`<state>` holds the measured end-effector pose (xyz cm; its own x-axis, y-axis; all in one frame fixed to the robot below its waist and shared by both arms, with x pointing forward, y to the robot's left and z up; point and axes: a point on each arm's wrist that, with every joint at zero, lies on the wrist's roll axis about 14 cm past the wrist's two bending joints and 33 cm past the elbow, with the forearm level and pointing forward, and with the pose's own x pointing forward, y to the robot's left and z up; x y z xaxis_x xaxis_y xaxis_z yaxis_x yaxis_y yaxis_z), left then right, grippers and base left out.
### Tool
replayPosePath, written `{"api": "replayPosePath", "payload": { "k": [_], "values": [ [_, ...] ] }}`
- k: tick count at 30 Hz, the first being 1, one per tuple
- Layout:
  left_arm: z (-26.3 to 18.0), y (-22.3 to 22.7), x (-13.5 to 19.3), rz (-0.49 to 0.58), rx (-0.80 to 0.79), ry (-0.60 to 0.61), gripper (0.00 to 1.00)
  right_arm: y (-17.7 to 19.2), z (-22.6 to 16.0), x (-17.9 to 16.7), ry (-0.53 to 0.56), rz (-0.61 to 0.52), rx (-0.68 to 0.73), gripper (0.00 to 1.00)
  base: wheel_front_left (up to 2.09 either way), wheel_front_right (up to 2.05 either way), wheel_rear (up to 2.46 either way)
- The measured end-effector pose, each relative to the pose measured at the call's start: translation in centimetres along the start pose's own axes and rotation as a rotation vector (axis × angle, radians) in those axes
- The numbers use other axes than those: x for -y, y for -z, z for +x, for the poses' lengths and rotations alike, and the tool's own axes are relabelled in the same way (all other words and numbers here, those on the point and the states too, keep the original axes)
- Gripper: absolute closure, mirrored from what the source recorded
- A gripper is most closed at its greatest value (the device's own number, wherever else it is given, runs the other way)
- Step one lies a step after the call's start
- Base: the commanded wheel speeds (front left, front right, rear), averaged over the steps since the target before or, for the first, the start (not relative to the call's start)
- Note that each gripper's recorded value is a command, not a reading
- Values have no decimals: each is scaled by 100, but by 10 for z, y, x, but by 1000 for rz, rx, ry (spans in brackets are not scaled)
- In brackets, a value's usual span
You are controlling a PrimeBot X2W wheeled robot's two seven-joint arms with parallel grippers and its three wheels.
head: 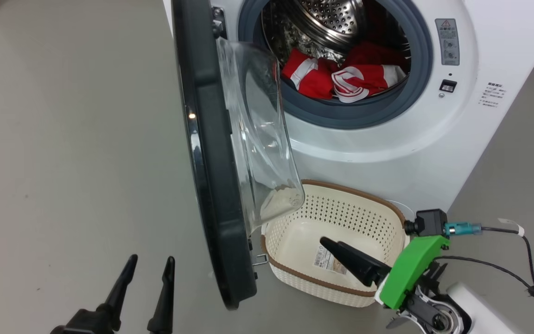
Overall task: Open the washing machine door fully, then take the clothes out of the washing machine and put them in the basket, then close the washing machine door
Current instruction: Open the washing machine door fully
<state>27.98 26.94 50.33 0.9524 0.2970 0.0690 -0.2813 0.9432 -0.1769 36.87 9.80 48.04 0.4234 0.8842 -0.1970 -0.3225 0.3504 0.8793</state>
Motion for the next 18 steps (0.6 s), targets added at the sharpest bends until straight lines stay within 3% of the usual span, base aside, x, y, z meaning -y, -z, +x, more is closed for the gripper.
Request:
{"api": "replayPosePath", "payload": {
  "k": [18],
  "values": [
    [0,7,2,0,-20,10,0,-26,-58,66,209,-251,272,0,0,0,0]
  ]
}}
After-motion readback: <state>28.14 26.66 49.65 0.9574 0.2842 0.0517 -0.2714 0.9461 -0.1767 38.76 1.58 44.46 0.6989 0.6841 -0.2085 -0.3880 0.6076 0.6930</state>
